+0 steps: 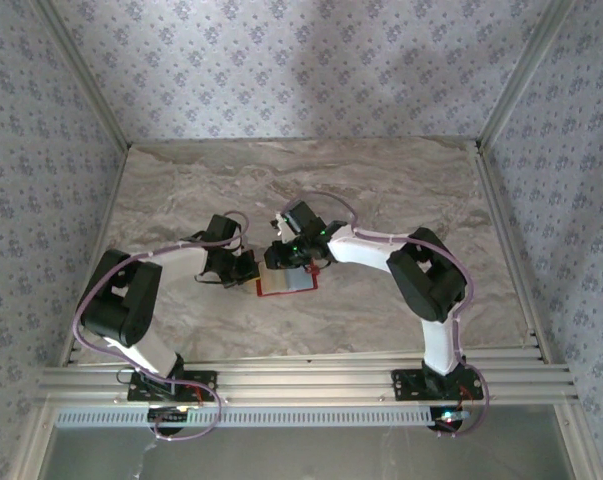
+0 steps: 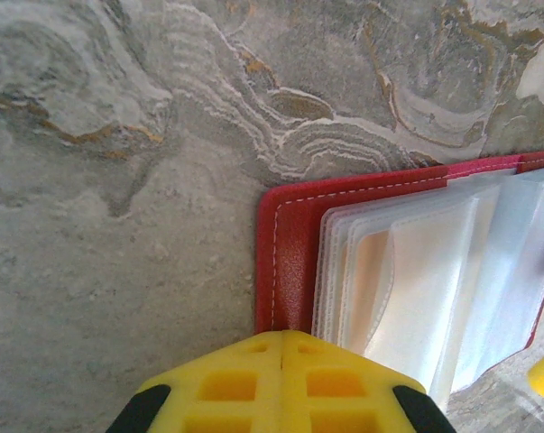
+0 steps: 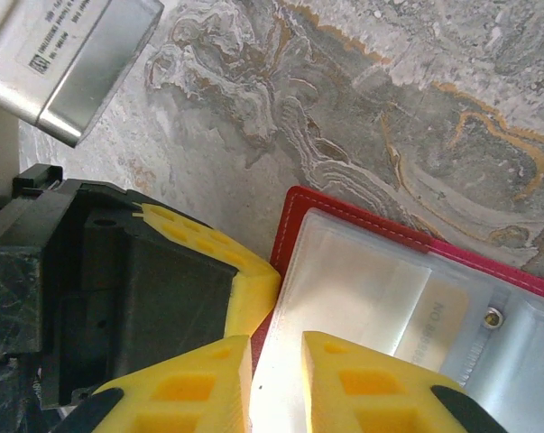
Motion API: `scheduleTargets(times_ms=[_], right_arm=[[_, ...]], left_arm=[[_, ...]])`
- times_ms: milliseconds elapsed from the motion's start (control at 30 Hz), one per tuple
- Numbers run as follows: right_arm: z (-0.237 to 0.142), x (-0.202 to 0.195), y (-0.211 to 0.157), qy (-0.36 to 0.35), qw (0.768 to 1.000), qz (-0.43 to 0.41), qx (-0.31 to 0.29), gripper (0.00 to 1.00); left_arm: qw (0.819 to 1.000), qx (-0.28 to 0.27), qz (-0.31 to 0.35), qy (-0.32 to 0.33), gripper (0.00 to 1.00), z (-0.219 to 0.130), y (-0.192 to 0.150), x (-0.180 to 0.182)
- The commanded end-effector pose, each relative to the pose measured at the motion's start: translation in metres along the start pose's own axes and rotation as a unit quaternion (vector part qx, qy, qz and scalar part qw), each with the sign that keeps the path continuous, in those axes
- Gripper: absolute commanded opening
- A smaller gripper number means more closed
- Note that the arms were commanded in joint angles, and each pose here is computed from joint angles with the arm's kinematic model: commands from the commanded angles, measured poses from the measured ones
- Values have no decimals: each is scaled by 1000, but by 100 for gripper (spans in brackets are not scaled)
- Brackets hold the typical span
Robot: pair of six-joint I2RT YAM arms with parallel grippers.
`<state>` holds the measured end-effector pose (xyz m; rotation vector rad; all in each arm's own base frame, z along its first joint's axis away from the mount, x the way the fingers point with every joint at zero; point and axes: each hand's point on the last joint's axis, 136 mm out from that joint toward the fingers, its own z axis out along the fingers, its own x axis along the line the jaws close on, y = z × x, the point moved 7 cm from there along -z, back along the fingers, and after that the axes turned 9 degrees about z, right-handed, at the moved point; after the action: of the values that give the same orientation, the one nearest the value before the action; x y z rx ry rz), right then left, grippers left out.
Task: Put the credit cards into the card holder
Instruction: Flip over the card slot in the card holder, then pick up the credit card from the storage box.
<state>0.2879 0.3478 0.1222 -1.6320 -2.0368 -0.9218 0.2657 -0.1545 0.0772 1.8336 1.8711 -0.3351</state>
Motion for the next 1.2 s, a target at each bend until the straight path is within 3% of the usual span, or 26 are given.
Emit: scheduleTargets(times_ms=[0,300,733,933,1167], right_arm=[[4,1,-2,5,1000,1,9,27],[-6,-2,0,-29,999,-13,10,29],[-91,-27,46,-156,985,-26,-64,43],[-96,-56,58,-207,977,-10,-46,44],[-85,-64,65,-216,976,-8,-31,46]], left_arm=[[1000,17,-10,20,6,12,-12,14],[1000,-9,-4,15,15,-2,-11,10],[999,-31,5,6,22,-13,-9,6],[999,-45,7,20,28,-19,-9,7],[999,-48,8,23,33,-18,-7,8]])
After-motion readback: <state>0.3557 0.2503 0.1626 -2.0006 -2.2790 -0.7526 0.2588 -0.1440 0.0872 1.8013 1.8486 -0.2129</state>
